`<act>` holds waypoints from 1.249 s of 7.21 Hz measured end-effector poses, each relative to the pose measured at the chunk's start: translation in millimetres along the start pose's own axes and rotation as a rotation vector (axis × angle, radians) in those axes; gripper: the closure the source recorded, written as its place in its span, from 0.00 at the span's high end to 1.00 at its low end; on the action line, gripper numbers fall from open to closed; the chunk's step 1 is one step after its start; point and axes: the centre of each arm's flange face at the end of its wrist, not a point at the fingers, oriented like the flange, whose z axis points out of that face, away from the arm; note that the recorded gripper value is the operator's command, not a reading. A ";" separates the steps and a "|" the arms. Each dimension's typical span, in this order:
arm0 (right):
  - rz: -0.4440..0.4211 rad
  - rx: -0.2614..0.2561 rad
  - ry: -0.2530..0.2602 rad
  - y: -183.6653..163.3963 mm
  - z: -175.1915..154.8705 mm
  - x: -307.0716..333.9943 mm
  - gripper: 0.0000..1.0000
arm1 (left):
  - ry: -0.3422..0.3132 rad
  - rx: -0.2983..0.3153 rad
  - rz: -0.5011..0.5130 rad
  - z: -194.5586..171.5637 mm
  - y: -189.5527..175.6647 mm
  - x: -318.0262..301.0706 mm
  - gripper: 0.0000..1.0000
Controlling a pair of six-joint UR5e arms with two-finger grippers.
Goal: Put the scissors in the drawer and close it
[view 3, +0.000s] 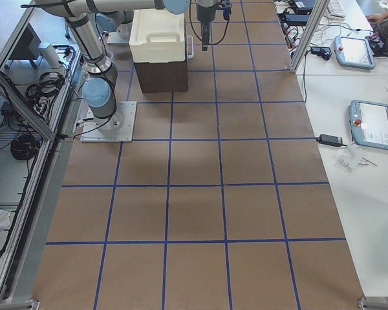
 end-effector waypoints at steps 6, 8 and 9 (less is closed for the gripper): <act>-0.054 0.028 0.002 21.3 -16.5 0.0 1.00 | -0.013 0.095 0.078 -67.0 -15.7 -149.9 1.00; -0.054 0.021 0.005 21.2 -12.4 0.8 1.00 | -0.021 0.083 0.111 -63.9 -23.2 -179.1 1.00; -0.054 0.019 0.008 21.3 -11.8 1.2 1.00 | -0.018 0.064 0.106 -53.2 -32.9 -197.5 1.00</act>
